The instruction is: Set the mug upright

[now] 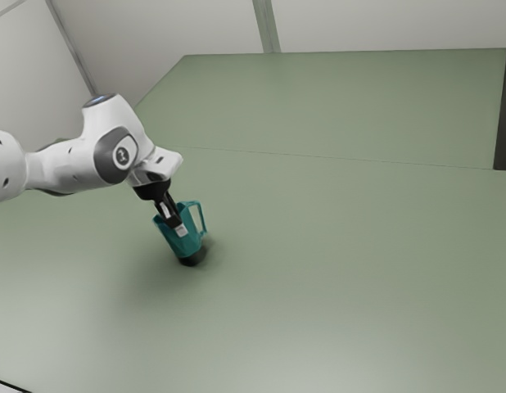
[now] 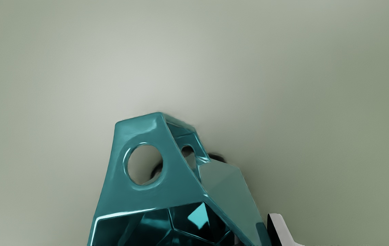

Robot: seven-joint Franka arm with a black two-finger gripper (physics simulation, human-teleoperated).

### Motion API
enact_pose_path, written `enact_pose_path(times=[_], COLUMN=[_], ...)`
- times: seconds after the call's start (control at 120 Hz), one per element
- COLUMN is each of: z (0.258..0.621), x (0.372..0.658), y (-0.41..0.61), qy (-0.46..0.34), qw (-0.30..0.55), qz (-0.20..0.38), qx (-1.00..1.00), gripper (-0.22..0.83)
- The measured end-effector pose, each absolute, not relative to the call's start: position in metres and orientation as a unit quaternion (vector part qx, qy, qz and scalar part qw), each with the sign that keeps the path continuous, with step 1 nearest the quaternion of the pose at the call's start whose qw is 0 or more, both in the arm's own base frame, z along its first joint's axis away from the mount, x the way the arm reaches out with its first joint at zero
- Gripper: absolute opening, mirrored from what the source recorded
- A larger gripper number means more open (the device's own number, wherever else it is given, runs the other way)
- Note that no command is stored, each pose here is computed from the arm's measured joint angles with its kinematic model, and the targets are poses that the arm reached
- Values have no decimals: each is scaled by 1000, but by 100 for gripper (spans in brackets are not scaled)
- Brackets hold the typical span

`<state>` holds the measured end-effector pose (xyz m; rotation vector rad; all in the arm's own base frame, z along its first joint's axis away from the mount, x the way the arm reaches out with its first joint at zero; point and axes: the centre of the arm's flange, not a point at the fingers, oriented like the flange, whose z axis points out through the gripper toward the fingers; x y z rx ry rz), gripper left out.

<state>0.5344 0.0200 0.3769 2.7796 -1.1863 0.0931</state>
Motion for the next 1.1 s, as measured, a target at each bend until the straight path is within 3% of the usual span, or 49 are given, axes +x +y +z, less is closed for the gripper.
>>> enact_pose_path(times=[0.275, 0.558, 0.842, 0.892, 1.1], z=[376, 362, 354, 352, 352], x=[517, 508, 504, 503, 503], y=[-25, -6, -24, -24, -22], qy=[-360, -261, -216, -208, -180], qw=[-6, -15, -14, -13, -10], qz=[31, 28, 31, 31, 33], qx=[932, 965, 976, 978, 983], gripper=[-15, -15, -15, -10, 32])
